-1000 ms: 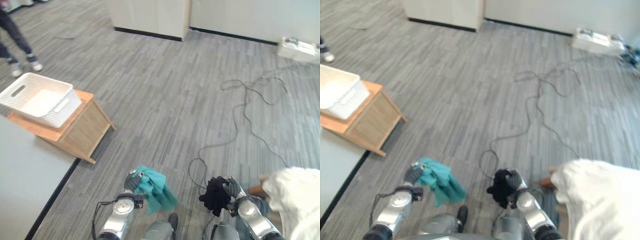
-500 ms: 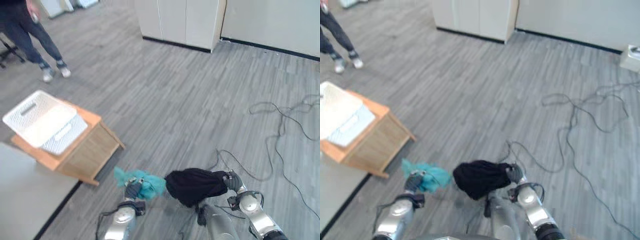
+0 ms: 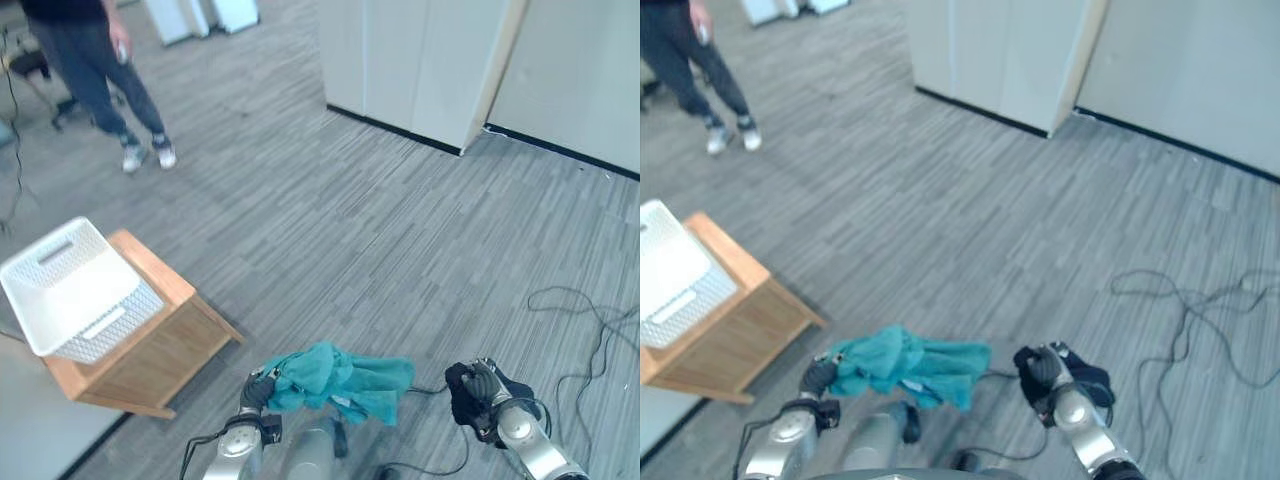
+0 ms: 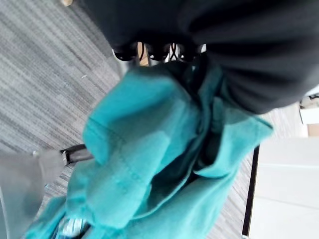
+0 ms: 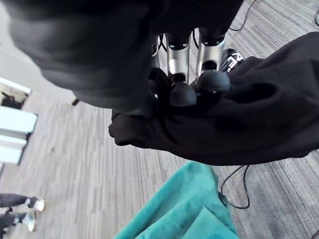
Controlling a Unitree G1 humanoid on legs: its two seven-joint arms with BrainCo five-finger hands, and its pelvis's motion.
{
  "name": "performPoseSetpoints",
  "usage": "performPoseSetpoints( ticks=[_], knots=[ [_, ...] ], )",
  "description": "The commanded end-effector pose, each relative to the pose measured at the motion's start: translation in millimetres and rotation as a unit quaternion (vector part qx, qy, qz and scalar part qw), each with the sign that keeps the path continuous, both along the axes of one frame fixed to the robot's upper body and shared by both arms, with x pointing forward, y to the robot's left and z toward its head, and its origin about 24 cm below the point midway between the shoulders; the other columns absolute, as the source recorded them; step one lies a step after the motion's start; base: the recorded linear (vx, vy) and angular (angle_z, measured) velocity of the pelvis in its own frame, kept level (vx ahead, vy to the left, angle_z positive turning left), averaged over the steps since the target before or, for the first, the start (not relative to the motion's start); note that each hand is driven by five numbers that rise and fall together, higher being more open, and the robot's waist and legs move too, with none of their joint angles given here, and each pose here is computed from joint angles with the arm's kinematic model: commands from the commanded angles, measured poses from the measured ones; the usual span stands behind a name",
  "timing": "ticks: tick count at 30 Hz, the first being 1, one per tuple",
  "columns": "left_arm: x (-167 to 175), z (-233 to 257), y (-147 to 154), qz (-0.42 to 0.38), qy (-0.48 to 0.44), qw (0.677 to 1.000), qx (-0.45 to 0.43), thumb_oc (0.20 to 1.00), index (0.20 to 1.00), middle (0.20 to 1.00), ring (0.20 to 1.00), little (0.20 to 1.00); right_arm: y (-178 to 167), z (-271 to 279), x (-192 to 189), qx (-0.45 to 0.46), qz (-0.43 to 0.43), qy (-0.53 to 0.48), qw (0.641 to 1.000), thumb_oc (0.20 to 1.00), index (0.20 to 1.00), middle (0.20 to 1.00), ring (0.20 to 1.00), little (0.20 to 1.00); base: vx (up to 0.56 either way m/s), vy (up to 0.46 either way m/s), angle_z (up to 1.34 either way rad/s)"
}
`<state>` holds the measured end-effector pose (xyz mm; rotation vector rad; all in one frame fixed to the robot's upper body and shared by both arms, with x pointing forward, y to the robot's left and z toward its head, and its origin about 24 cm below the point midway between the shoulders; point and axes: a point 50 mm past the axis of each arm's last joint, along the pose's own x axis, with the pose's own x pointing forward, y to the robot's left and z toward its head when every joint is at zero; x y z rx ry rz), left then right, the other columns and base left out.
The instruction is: Tidy up the quilt and then pick up the clothes from the bed and put them into the laundry hamper.
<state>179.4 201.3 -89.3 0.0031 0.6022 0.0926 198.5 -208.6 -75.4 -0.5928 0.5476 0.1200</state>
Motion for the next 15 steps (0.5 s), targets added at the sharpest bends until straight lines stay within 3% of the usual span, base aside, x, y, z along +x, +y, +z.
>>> performPoseSetpoints(
  ticks=[1,7,15],
  knots=[
    [23,26,5,-0.034,-0.065,0.996,0.048,0.200,0.200,0.200,0.200,0.200,2,35,30,0.017,0.012,-0.100,0.995,0.200,0.200,0.200,0.200,0.200,0.50,0.269,0.51],
    [32,37,14,-0.041,-0.084,0.992,0.084,0.200,0.200,0.200,0.200,0.200,2,48,38,0.027,0.008,-0.131,0.991,0.200,0.200,0.200,0.200,0.200,0.44,0.136,0.94],
    [33,37,17,-0.025,-0.094,0.992,0.082,0.200,0.200,0.200,0.200,0.200,-3,47,35,0.017,-0.007,-0.131,0.991,0.200,0.200,0.200,0.200,0.200,0.68,-0.154,1.63]
  ],
)
